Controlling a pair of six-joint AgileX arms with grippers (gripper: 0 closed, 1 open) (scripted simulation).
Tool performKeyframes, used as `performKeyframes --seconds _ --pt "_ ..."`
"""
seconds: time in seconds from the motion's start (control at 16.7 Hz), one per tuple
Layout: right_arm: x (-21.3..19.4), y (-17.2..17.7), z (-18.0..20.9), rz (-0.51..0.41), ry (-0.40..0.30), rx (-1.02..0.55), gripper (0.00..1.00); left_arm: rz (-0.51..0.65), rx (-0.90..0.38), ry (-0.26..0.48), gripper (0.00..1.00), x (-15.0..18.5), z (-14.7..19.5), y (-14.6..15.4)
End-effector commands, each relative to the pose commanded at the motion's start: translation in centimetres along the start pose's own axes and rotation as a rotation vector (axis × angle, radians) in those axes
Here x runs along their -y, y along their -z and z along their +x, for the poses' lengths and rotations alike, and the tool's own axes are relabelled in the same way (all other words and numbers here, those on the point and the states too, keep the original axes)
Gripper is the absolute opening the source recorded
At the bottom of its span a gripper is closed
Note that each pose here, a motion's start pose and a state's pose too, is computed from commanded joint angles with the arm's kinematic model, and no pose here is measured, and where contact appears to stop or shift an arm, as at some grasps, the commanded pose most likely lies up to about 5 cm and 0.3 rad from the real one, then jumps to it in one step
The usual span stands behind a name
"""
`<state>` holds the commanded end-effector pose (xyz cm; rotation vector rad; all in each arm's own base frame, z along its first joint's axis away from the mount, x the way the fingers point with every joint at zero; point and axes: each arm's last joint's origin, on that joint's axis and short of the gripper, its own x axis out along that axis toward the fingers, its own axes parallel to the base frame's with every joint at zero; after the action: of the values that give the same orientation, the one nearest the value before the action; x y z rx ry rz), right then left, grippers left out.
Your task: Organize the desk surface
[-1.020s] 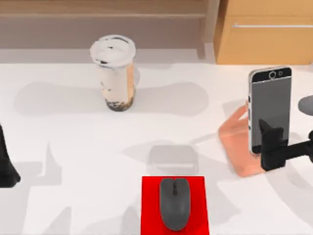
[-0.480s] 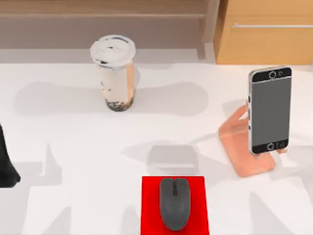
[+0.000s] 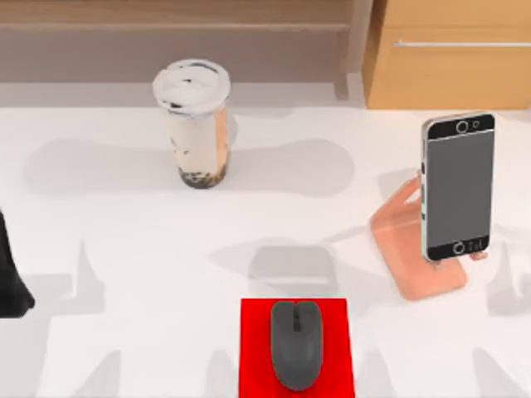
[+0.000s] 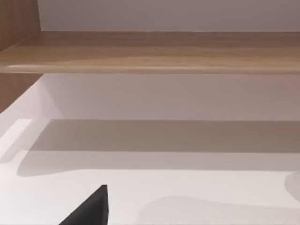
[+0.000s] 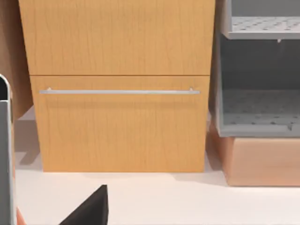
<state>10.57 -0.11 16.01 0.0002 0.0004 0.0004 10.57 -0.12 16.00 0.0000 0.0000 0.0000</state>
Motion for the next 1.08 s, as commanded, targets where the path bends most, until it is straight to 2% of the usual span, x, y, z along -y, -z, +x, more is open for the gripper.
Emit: performKeyframes --seconds 0.48,1.08 --pt "0.0 0.0 0.0 0.000 0.000 0.000 1.00 -0.001 -0.028 0.005 1.00 0.2 0.3 0.2" --pt "0.0 0.0 0.0 0.000 0.000 0.000 1.00 0.062 -0.304 0.115 1.00 4.5 4.0 2.6"
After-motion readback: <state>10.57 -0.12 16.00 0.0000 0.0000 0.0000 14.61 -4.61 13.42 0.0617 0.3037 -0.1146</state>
